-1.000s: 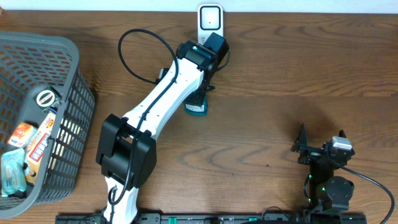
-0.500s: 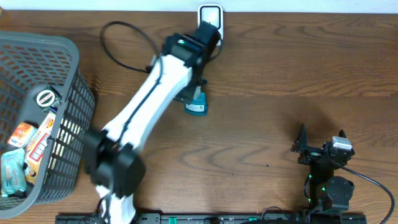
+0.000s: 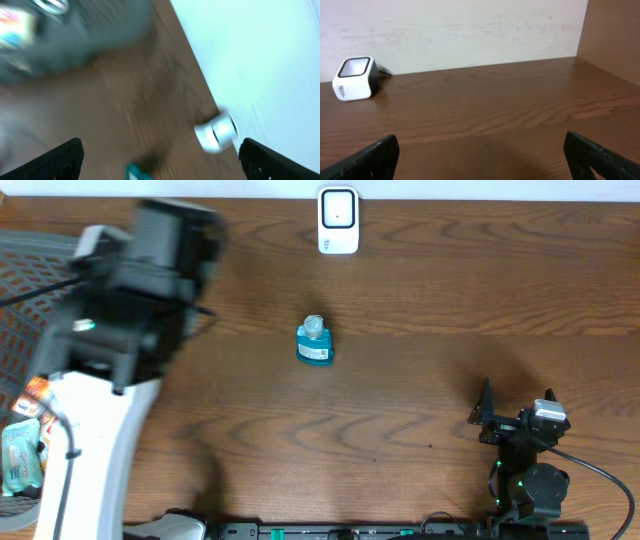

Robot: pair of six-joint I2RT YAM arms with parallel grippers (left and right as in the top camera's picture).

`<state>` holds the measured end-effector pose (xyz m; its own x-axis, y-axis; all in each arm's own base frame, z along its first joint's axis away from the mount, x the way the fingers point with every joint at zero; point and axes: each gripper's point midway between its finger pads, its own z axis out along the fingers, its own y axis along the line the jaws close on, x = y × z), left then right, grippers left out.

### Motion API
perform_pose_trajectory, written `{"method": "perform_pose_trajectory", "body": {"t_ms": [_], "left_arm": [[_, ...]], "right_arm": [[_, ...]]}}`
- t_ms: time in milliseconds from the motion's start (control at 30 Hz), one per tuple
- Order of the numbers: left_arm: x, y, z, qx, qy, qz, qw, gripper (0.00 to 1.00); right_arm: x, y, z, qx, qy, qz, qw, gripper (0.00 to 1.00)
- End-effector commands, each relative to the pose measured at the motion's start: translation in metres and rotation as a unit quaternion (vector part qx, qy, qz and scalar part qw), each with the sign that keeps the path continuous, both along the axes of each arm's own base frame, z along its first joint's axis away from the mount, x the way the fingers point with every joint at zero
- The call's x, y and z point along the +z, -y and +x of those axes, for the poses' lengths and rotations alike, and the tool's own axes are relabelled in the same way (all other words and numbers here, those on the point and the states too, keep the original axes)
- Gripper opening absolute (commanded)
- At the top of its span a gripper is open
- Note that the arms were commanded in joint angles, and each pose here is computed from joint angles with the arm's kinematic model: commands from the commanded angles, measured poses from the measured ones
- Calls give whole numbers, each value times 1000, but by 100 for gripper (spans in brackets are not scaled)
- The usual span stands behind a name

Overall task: Scan the item barcode
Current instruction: 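Set the teal bottle on the table and release it, then return the left gripper to the basket and grasp the snack bag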

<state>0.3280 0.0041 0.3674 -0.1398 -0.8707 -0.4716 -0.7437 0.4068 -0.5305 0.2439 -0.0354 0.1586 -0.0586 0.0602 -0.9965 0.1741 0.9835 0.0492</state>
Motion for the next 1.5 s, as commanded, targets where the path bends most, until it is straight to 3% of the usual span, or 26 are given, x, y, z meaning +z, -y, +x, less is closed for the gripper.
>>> {"method": "perform_pose_trajectory", "body": {"t_ms": [0, 133, 267, 533, 700, 767, 1200, 1467], "left_arm": [[10, -57, -19, 61, 2, 15, 998, 98], [10, -115, -40, 155, 5, -10, 988, 98], [-14, -165, -74, 275, -36, -49, 960, 98], [-86, -204, -92, 343, -135, -145, 918, 98], [-143, -209, -105, 410, -200, -193, 869, 98], [-162, -210, -106, 423, -208, -201, 859, 98], [-257, -208, -105, 425, -226, -216, 849, 98], [-301, -207, -106, 443, -261, -230, 826, 98]], "right_arm": [[0, 2, -1, -5, -1, -6, 1000, 99], [0, 2, 0, -5, -1, -6, 1000, 99], [0, 2, 0, -5, -1, -6, 1000, 99], [0, 2, 0, -5, -1, -6, 1000, 99], [0, 2, 0, -5, -1, -6, 1000, 99], [0, 2, 0, -5, -1, -6, 1000, 99], [0, 2, 0, -5, -1, -6, 1000, 99], [0, 2, 0, -5, -1, -6, 1000, 99]]}}
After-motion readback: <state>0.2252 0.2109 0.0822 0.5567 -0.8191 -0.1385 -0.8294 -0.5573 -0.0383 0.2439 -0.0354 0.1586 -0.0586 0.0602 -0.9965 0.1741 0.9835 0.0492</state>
